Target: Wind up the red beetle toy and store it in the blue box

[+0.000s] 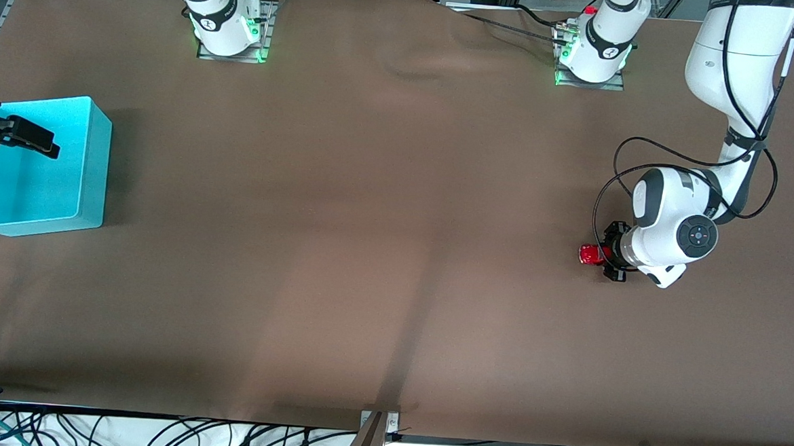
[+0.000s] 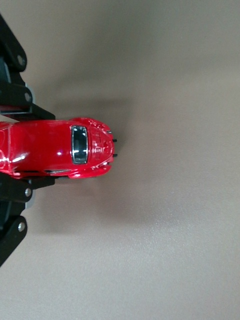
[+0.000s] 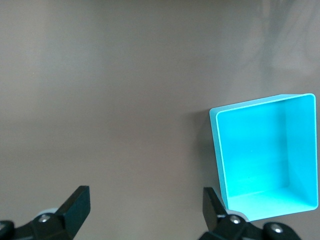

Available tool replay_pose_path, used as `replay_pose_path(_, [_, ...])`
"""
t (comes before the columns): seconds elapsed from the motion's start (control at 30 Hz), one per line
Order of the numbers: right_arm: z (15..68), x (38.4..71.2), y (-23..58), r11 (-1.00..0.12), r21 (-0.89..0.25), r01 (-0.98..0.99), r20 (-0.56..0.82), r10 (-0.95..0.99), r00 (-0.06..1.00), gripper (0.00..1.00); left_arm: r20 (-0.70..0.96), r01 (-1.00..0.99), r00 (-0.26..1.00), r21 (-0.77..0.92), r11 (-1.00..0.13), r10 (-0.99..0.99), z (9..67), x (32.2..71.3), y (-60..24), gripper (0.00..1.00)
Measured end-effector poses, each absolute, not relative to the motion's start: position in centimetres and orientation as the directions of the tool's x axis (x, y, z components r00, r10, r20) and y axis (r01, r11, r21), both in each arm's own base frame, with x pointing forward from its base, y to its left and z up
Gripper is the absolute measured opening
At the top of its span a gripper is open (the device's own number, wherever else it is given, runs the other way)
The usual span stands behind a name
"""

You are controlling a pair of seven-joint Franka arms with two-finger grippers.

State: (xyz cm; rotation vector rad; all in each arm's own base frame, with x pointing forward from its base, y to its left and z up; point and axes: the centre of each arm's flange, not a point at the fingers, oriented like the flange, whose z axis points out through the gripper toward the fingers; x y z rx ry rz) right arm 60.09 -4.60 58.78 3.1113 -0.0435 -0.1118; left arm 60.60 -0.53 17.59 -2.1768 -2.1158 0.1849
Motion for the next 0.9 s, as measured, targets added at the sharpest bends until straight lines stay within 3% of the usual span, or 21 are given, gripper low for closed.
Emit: replay_pose_path(0.9, [58.78, 60.09, -4.60, -0.999, 0.029, -0.027, -0.071, -0.029, 0.997, 1.00, -0.016, 0.987, 0.062, -0.148, -0.063, 0.998, 17.56, 60.61, 0.10, 0.46])
